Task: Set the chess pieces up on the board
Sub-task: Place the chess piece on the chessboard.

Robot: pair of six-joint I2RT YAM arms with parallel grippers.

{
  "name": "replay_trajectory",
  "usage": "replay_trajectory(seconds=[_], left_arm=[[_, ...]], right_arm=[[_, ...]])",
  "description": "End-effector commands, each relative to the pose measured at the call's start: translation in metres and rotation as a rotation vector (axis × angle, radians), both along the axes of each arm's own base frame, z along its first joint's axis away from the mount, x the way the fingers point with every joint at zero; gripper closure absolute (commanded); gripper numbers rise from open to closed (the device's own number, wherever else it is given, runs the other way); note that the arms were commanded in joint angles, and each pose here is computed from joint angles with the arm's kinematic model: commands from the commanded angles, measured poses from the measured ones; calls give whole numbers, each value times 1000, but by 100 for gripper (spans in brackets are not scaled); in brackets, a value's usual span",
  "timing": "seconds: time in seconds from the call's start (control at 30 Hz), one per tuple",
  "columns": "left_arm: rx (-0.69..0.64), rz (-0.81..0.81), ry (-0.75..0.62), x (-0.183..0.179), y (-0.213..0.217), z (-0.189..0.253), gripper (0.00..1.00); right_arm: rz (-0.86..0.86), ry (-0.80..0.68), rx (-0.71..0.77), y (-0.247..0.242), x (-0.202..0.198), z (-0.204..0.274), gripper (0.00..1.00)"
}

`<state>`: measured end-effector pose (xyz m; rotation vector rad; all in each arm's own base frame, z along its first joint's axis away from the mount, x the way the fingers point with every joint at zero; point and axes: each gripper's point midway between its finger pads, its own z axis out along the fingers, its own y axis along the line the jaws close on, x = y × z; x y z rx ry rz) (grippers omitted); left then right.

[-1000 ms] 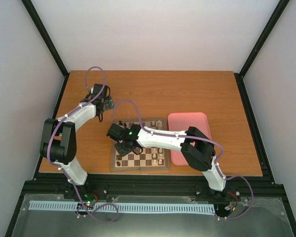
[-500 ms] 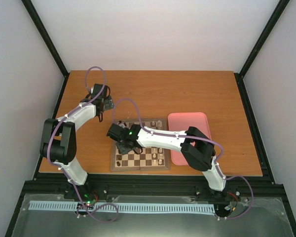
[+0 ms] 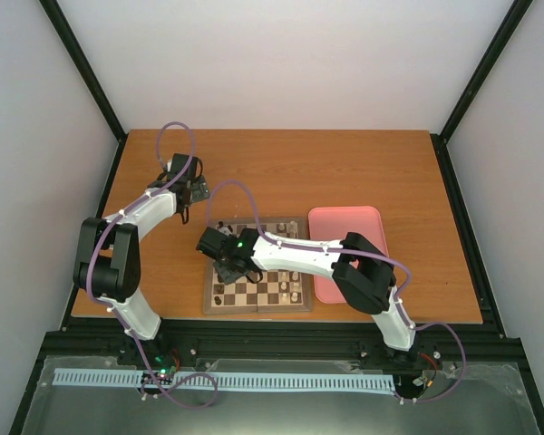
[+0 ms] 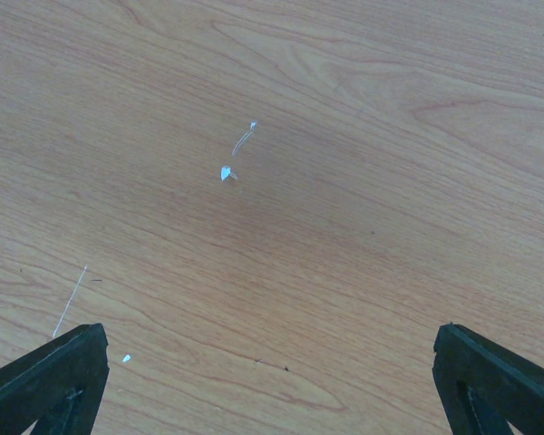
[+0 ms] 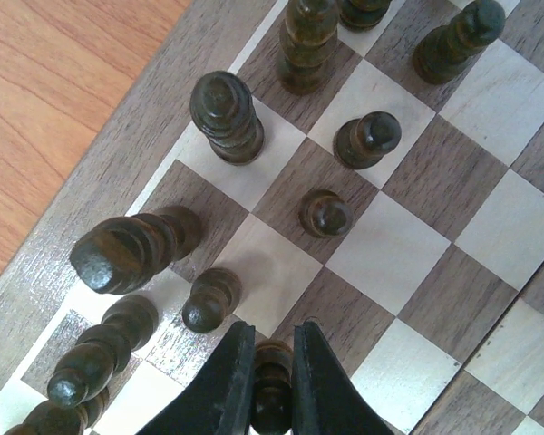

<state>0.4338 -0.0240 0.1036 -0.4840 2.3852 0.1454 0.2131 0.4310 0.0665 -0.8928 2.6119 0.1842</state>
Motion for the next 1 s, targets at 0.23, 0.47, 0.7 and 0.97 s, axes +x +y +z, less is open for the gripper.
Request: replay_trajectory(seconds=[0.23, 0.47, 0.7, 0.97], left_arm=[[-6, -11, -34, 7, -4, 15, 0], [-6, -10, -32, 8, -4, 15, 0], [-7, -9, -32, 8, -4, 14, 0], [-2, -5, -35, 8, -3, 15, 0]], right_arm=[[-9, 2, 10, -3, -5, 1, 96], [-14, -33, 17, -7, 0, 17, 97], [-11, -25, 39, -5, -3, 16, 96], [34, -45, 91, -9, -14, 29, 97]])
